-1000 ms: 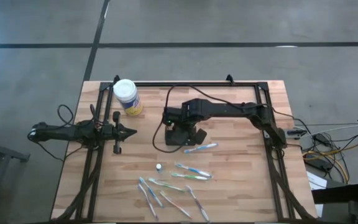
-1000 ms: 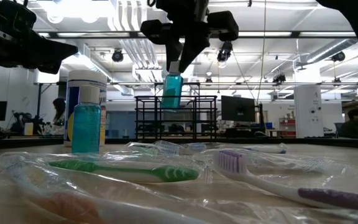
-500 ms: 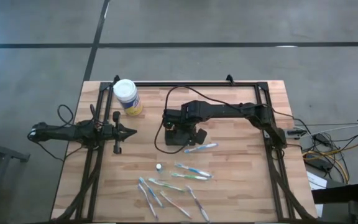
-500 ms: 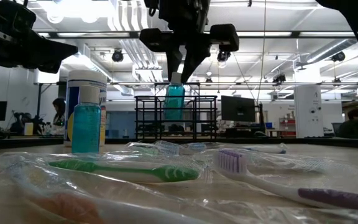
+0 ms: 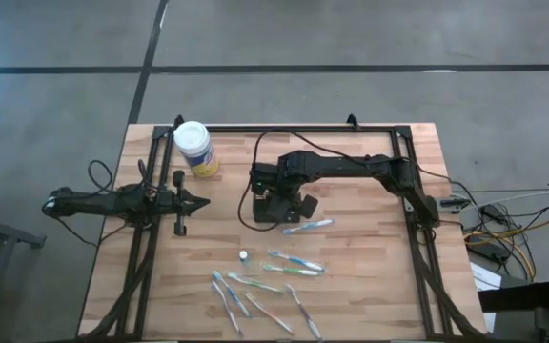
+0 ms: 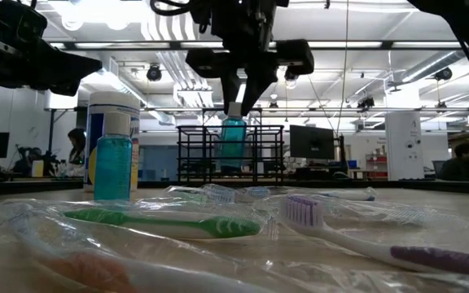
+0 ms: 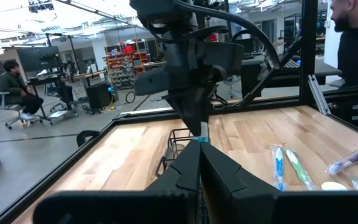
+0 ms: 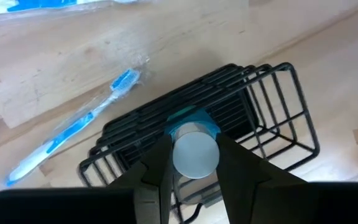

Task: Pick & Place toothbrushing station
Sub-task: Put the right mouthwash into the mesh organizer

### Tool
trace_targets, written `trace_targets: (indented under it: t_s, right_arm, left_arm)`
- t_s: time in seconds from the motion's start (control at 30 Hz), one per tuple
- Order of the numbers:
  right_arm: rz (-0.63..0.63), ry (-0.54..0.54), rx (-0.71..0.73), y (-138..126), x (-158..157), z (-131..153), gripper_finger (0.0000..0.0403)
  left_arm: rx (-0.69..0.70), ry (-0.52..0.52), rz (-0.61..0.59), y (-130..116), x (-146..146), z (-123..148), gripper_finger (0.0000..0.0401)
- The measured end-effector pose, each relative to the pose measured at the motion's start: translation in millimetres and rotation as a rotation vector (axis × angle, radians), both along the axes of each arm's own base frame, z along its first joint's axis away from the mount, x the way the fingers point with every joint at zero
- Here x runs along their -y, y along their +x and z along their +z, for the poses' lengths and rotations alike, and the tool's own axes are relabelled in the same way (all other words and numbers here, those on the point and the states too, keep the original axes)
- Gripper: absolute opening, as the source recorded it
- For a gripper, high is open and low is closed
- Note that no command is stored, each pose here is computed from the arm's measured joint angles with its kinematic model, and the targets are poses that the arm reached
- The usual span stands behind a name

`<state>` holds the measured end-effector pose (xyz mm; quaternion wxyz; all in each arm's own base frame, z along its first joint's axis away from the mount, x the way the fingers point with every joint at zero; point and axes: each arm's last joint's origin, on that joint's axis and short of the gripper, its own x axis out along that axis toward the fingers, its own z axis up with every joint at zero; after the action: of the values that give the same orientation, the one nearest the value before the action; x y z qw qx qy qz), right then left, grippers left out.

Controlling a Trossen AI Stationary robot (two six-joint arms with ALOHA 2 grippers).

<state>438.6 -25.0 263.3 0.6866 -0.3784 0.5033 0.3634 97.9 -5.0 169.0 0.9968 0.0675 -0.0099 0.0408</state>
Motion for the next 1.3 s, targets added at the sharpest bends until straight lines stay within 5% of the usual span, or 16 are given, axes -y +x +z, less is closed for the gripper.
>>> trace_targets:
  t_s: [1.3]
  right_arm:
    - [0.065,0.066,-0.036,-4,12,-31,0.0089]
  left_arm:
    - [0.006,0.036,0.002,0,0,1,0.0014]
